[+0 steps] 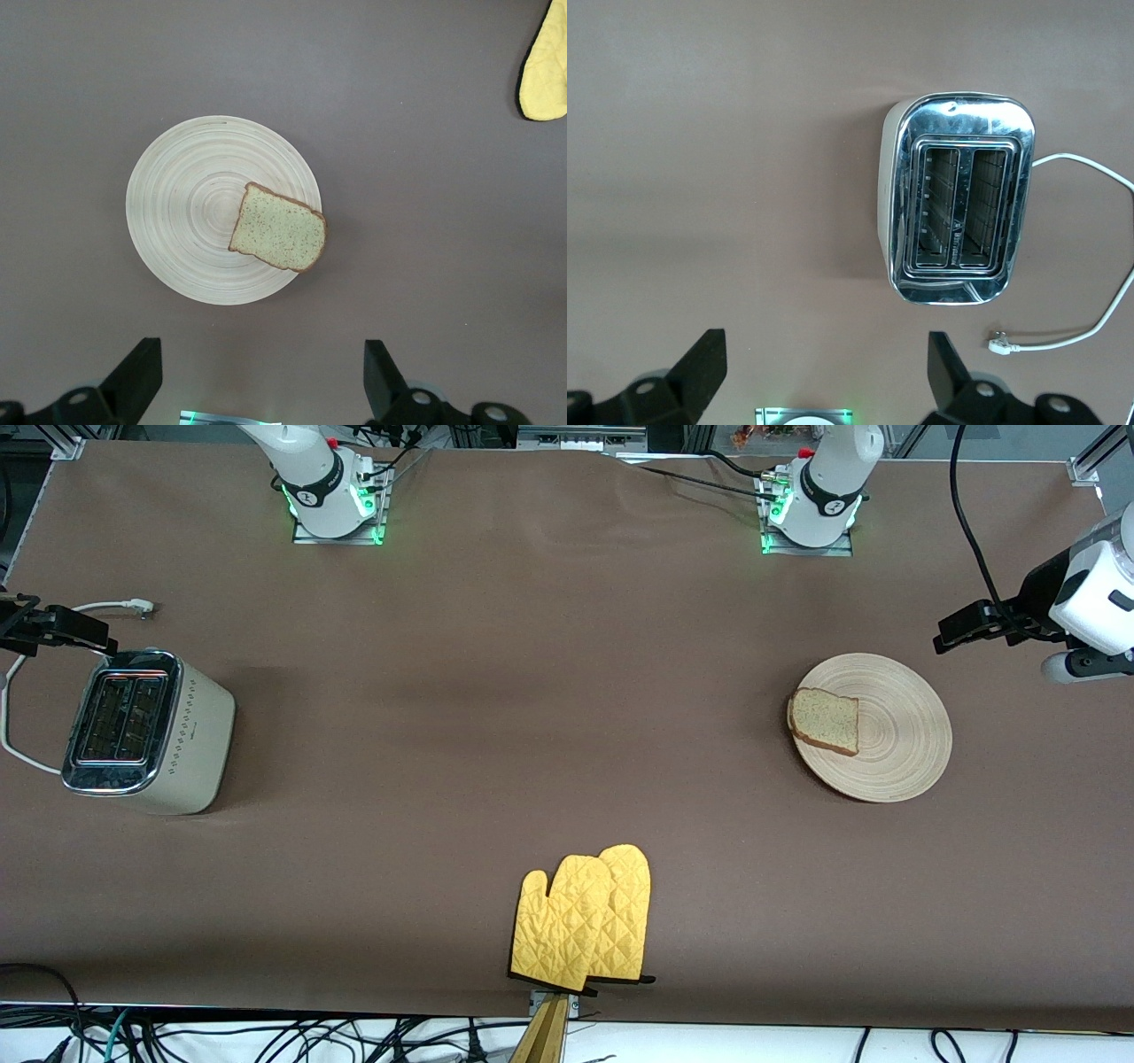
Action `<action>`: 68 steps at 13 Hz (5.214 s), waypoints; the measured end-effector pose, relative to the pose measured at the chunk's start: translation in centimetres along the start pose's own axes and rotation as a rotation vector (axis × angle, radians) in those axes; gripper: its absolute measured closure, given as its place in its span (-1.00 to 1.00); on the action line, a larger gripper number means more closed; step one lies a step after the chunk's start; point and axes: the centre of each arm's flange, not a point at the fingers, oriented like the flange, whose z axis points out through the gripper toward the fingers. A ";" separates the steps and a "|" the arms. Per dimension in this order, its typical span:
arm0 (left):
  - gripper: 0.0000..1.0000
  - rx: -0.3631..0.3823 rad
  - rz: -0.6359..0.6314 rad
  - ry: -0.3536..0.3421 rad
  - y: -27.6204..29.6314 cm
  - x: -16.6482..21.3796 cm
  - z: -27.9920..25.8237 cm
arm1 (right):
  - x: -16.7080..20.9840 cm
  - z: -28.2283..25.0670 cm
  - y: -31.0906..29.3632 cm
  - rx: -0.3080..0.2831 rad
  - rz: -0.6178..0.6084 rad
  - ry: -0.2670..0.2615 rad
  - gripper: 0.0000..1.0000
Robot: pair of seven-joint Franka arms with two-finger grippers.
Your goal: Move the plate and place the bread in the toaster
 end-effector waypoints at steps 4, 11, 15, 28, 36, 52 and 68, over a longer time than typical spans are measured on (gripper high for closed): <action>-1.00 0.000 -0.002 0.000 -0.1 0.0 0.0 | 0.0 0.0 0.0 0.000 0.000 0.000 -1.00; -1.00 -0.001 -0.016 -0.003 -0.8 0.2 0.1 | 0.0 0.0 0.0 0.000 0.000 -0.001 -1.00; -1.00 -0.001 -0.030 -0.016 -1.6 0.5 0.7 | 0.0 0.1 0.0 0.000 0.001 -0.001 -1.00; -1.00 -0.005 -0.017 -0.032 -4.4 1.4 1.5 | 0.3 0.4 0.2 0.000 0.004 -0.006 -1.00; -1.00 -0.009 -0.001 -0.037 -6.2 1.8 1.8 | 0.3 0.4 0.2 0.000 0.004 -0.005 -1.00; -1.00 -0.351 0.160 -0.093 -30.9 7.4 20.6 | 0.3 0.4 0.4 0.000 0.007 -0.004 -1.00; -0.99 -0.809 0.284 -0.090 -35.7 8.2 39.8 | 0.3 0.4 0.4 0.000 0.007 -0.004 -1.00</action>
